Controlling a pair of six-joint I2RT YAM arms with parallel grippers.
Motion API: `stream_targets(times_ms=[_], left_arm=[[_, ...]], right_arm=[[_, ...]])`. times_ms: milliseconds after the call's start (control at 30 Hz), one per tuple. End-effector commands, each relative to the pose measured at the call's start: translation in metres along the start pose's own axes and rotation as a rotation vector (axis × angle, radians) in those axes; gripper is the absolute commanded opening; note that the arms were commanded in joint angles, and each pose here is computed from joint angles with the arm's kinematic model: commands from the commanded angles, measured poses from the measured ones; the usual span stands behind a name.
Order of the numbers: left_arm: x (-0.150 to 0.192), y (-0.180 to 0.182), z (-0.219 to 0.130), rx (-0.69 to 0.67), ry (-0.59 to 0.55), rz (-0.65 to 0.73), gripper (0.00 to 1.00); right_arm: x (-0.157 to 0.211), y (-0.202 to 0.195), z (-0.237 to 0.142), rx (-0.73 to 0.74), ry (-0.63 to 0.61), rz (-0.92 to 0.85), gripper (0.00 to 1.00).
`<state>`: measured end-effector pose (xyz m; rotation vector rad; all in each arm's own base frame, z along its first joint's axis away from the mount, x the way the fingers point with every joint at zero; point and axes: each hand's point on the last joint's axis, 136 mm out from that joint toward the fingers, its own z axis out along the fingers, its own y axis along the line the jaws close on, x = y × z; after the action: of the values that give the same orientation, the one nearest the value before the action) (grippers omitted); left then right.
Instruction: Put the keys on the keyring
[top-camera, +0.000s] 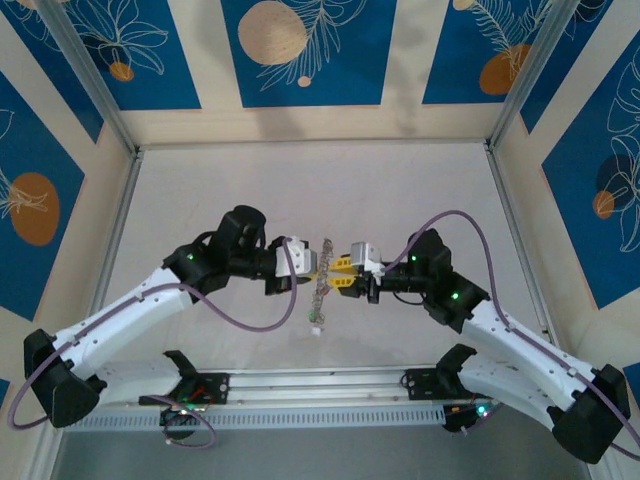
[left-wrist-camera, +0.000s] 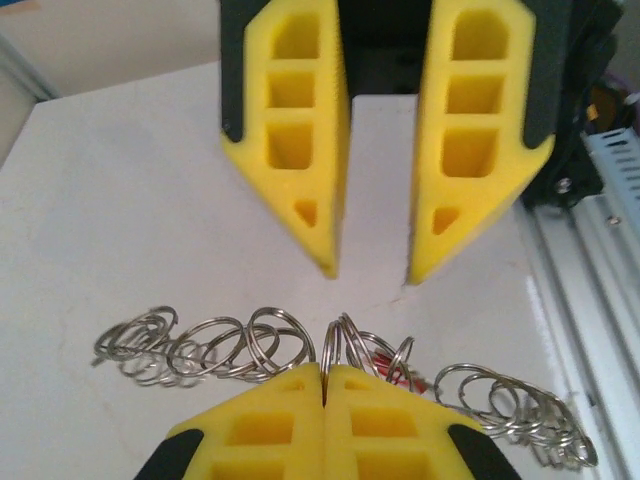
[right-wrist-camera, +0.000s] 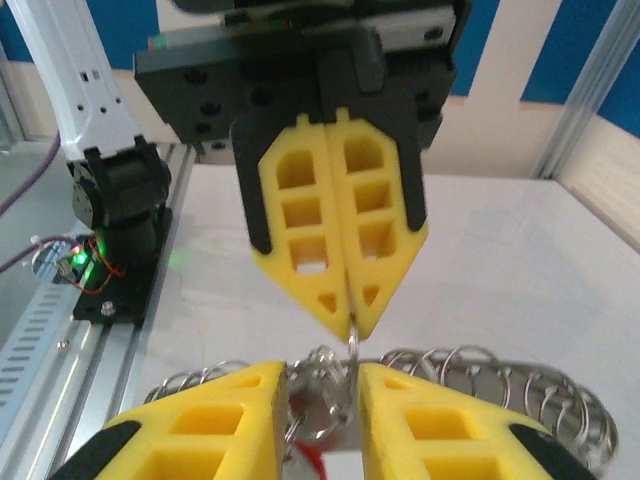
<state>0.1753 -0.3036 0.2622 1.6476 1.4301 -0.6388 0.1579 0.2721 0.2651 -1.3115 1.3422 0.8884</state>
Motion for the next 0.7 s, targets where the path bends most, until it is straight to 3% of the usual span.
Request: stream_targets(times_ms=[0,200,300,500,667], left_arm=[[0.003,0.008,-0.01,-0.044,0.116,0.089,0.0],[0.004,0.007,-0.013,-0.053,0.174,0.136,0.0],[0.0,0.009,-0.013,-0.071,0.185,0.145,0.0],[-0.012,0.004,-0.012,-0.024,0.144,0.13,0.0],[-0.015,0.003,-0.014,-0.022,0.136,0.149,0.0]], right_arm=[[0.025,0.009,-0.008,-0.018,0.169,0.012,0.26],[0.026,0.004,-0.003,0.004,0.18,-0.009,0.22],[0.025,0.002,0.004,0.008,0.146,-0.005,0.31],[0.028,-0.001,0.013,0.009,0.088,-0.033,0.32],[0.025,-0.001,0.014,0.005,0.072,-0.097,0.41]])
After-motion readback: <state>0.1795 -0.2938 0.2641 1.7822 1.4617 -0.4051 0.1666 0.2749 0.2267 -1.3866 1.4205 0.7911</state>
